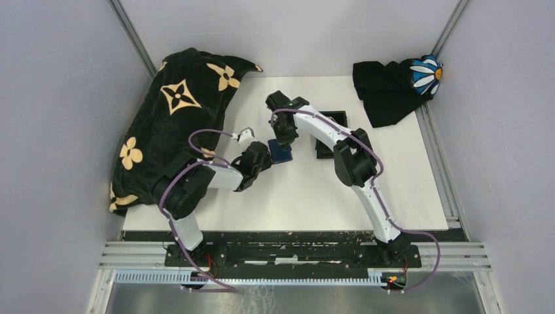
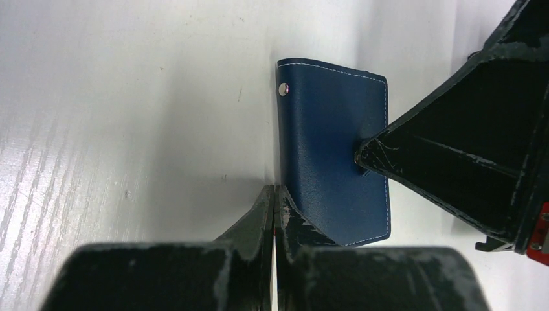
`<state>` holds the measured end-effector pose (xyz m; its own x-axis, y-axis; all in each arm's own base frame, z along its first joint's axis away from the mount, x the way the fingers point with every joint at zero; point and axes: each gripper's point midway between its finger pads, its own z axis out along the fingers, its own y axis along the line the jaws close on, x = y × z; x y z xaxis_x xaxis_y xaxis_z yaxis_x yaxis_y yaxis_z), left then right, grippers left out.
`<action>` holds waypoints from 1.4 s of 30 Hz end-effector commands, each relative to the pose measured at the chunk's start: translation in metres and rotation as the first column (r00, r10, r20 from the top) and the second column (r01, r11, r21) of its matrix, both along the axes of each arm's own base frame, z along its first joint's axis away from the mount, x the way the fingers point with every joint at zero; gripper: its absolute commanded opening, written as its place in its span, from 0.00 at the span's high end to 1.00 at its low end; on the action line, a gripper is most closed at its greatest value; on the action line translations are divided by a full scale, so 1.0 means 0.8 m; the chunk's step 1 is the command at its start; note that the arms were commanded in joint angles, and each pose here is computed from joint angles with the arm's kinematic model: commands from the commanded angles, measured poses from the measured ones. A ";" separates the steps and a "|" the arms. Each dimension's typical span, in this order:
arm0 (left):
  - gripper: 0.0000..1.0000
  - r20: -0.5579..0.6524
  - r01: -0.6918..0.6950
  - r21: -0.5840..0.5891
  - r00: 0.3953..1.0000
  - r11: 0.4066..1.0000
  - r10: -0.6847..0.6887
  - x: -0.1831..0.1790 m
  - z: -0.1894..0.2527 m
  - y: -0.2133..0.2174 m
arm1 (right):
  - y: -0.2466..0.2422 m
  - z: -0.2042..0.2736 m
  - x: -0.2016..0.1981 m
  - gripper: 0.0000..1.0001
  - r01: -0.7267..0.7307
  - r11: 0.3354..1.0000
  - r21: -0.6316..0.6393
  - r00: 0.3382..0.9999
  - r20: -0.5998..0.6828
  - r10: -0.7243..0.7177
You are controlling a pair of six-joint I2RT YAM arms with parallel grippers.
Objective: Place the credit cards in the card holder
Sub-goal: Close the card holder at the center of the board.
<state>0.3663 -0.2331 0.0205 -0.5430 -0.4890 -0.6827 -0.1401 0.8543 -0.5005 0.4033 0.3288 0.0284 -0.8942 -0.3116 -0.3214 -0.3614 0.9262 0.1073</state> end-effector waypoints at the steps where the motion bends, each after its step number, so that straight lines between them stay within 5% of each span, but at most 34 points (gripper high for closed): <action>1: 0.97 0.016 0.056 -0.033 0.998 0.998 -0.056 -0.005 0.002 -0.020 | -0.059 -0.115 -0.066 0.91 -0.074 0.943 -0.325 0.982 -0.191 0.012; 17: 0.97 0.040 0.081 -0.072 0.996 0.994 -0.078 -0.015 0.008 -0.023 | -0.034 -0.117 -0.084 0.91 -0.091 0.937 -0.337 0.975 -0.220 0.015; 26: 0.97 0.053 0.022 -0.031 0.998 0.999 -0.021 -0.014 0.016 0.000 | -0.017 -0.062 -0.054 0.49 -0.065 0.964 -0.256 0.997 -0.057 0.052; 32: 0.95 0.060 -0.026 0.016 0.998 1.000 0.025 -0.015 0.024 0.019 | 0.003 0.003 -0.030 0.39 -0.064 0.988 -0.138 0.992 0.098 0.078; 42: 0.79 0.065 -0.113 0.090 0.992 0.990 0.107 -0.038 0.045 0.066 | 0.000 0.085 -0.035 0.38 -0.078 0.996 0.038 0.945 0.322 0.062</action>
<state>0.3416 -0.2039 0.0430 -0.4987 -0.4907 -0.7145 -0.1713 0.8639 -0.4737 0.3632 0.3123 0.0360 -0.8162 -0.4060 -0.4111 -0.4275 0.9030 -0.0431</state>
